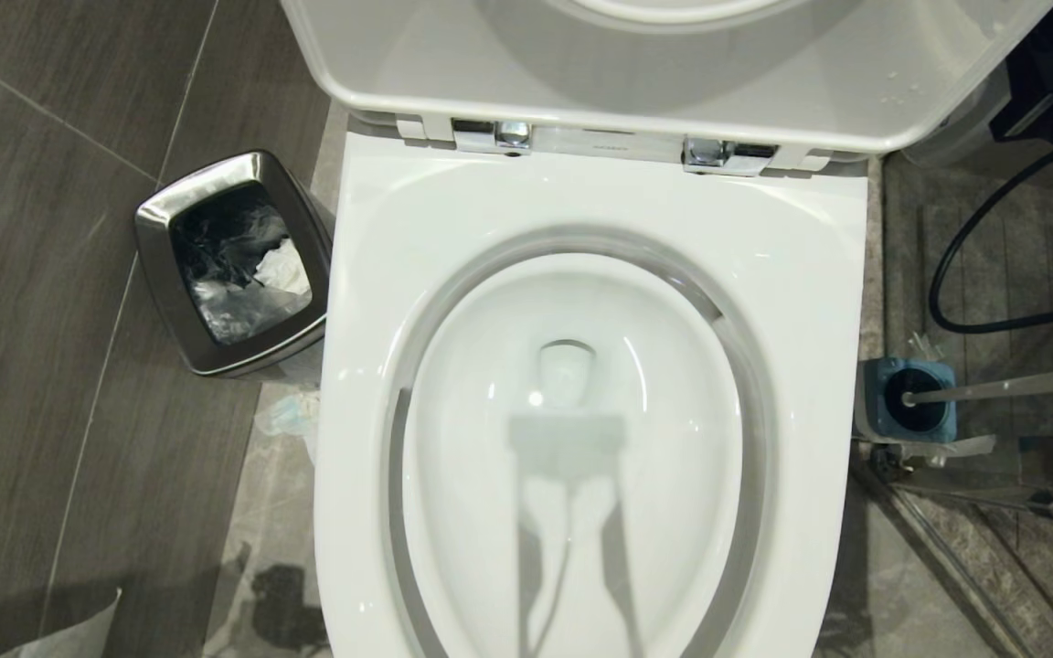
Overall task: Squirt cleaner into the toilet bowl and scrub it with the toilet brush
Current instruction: Pour in the cleaning agent
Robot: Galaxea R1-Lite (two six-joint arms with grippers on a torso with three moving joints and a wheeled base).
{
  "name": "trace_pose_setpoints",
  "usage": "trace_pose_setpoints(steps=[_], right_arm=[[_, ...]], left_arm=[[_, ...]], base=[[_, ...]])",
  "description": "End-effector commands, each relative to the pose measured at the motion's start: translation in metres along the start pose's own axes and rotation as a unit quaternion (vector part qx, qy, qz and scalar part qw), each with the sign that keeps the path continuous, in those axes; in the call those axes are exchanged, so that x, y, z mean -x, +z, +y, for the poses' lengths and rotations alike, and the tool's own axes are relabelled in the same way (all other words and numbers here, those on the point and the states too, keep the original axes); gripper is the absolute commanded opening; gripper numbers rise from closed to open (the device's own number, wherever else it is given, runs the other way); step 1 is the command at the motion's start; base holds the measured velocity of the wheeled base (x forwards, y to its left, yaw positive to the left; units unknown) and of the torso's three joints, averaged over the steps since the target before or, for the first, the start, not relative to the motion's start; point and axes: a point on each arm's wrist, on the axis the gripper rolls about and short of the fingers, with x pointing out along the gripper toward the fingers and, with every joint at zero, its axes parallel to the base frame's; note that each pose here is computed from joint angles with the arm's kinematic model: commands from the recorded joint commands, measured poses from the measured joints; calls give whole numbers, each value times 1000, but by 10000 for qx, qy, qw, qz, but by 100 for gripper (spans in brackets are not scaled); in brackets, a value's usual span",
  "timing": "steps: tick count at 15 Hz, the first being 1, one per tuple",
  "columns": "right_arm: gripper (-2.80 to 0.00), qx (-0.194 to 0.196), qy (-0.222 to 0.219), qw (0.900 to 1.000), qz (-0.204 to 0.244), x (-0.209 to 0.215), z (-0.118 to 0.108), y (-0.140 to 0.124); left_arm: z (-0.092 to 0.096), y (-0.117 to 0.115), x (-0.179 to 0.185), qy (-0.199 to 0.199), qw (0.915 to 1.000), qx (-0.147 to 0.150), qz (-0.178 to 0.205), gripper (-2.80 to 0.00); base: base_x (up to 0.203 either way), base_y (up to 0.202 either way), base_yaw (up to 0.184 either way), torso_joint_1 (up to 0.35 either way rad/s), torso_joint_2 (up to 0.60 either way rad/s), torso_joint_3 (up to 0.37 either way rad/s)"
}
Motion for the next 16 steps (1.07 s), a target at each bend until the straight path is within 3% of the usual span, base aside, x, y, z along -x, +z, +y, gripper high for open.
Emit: trace_pose_setpoints(steps=[1, 5, 10, 14, 16], right_arm=[[-280, 23, -204, 9996, -169, 15, -11, 43], [-280, 23, -263, 9995, 196, 36, -19, 80], [-280, -21, -86, 9952, 979, 67, -25, 111], [-280, -407, -136, 9951, 895, 79, -29, 130], [-280, -420, -172, 9956, 817, 82, -31, 138]], left_arm=[[0, 0, 0, 0, 10000, -2, 10, -280], [0, 0, 0, 0, 10000, -2, 16, -280], [0, 0, 0, 0, 10000, -2, 16, -280], [0, 0, 0, 0, 10000, -2, 16, -280], [0, 0, 0, 0, 10000, -2, 11, -280]], base=[[0, 0, 0, 0, 0, 0], [0, 0, 0, 0, 0, 0], [0, 0, 0, 0, 0, 0], [0, 0, 0, 0, 0, 0], [0, 0, 0, 0, 0, 0]])
